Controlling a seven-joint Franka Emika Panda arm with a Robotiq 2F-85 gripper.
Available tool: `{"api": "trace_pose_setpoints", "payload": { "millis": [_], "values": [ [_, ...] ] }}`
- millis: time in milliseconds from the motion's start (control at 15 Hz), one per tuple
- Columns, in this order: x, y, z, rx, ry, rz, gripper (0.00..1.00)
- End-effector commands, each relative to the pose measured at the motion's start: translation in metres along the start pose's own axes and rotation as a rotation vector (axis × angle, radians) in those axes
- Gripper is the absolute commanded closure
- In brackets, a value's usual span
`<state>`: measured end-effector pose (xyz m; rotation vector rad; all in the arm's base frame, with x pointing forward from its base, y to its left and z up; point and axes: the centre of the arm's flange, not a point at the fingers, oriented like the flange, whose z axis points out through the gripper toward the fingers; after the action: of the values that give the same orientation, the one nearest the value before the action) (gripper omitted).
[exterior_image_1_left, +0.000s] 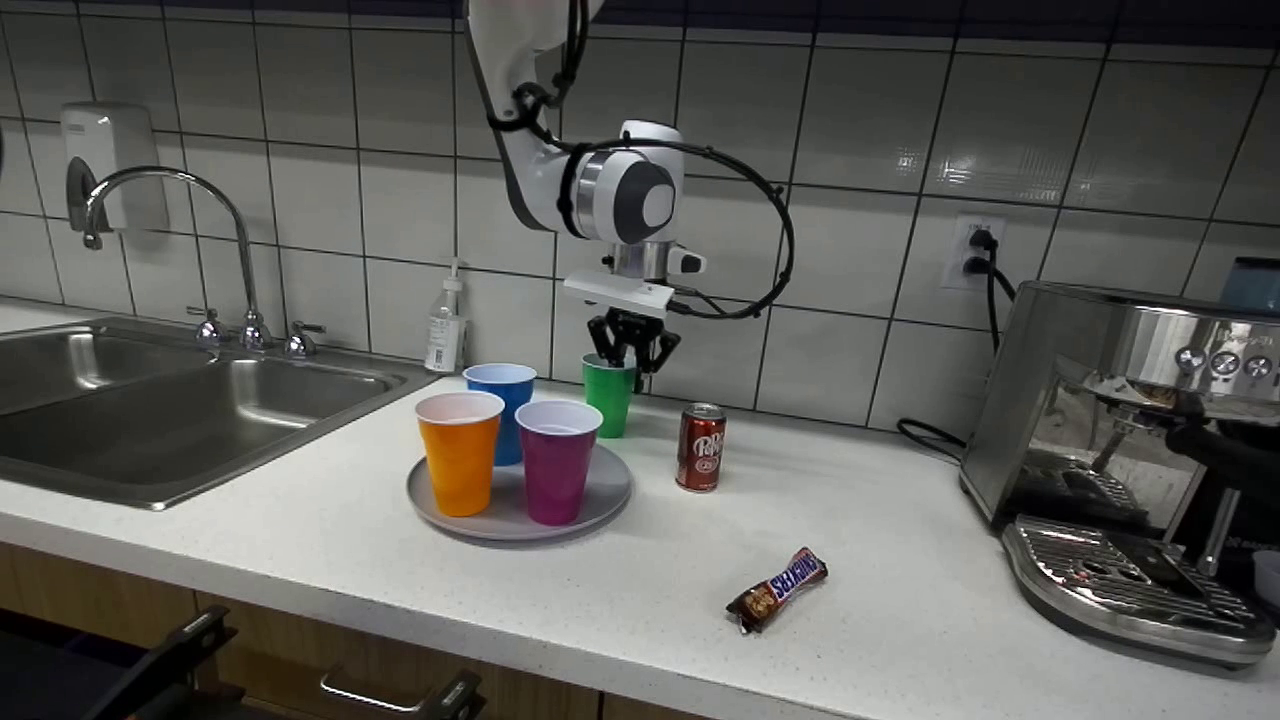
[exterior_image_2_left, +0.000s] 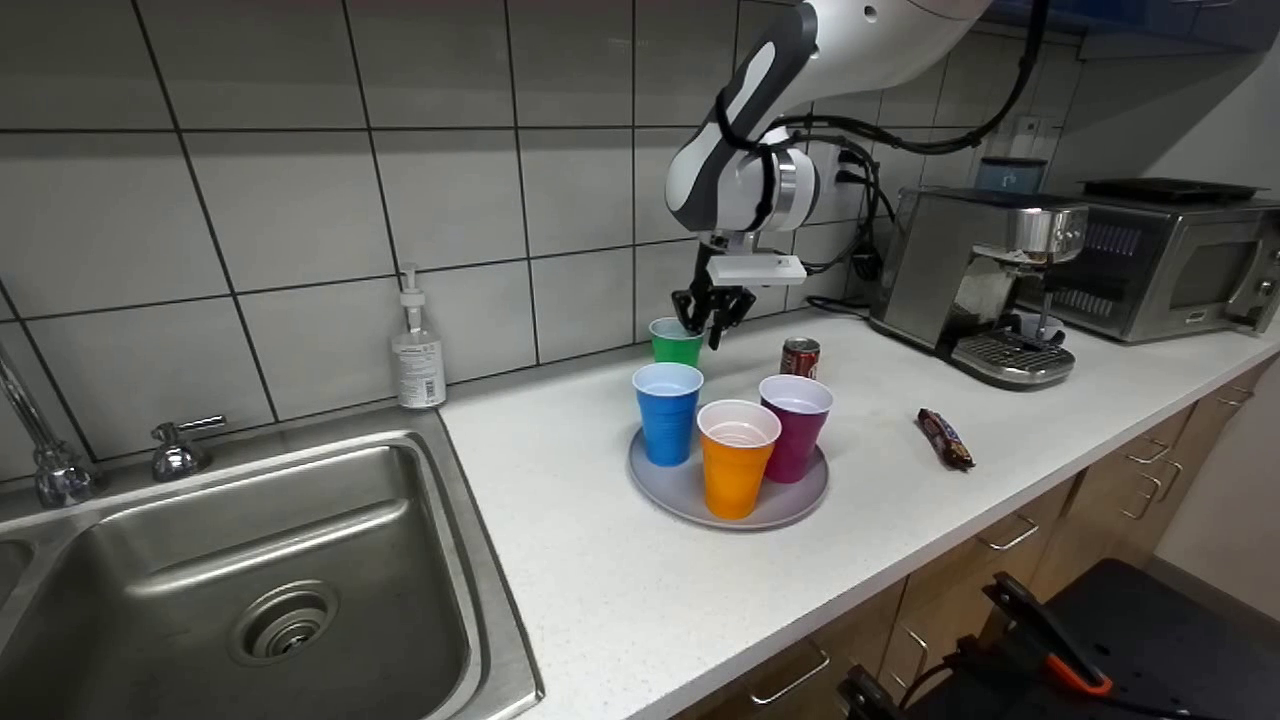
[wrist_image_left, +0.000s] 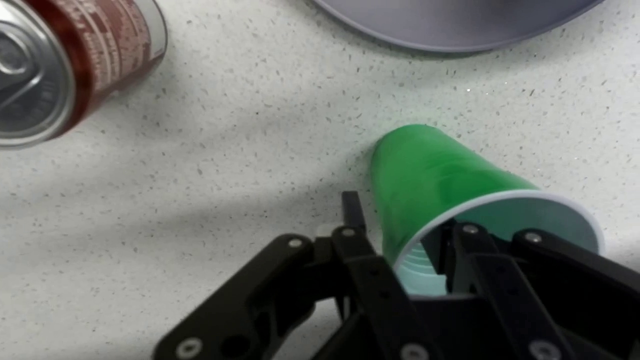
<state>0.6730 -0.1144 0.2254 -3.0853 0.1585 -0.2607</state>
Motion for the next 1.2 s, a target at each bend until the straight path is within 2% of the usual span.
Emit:
{"api": "trace_pose_setpoints", "payload": {
  "millis": [0,67,600,1133],
  "values": [
    [0.002,0.0,-0.005,0.019,-0.006,-0.004,0.97],
    [0.002,0.002,-0.005,0.021,-0.006,-0.006,1.0],
    [0.001,0.008,-0.022,0.055,0.024,0.01,0.99],
    [-0.012,-0.007,-0.056,0.044,0.072,0.038,0.99]
  ]
}}
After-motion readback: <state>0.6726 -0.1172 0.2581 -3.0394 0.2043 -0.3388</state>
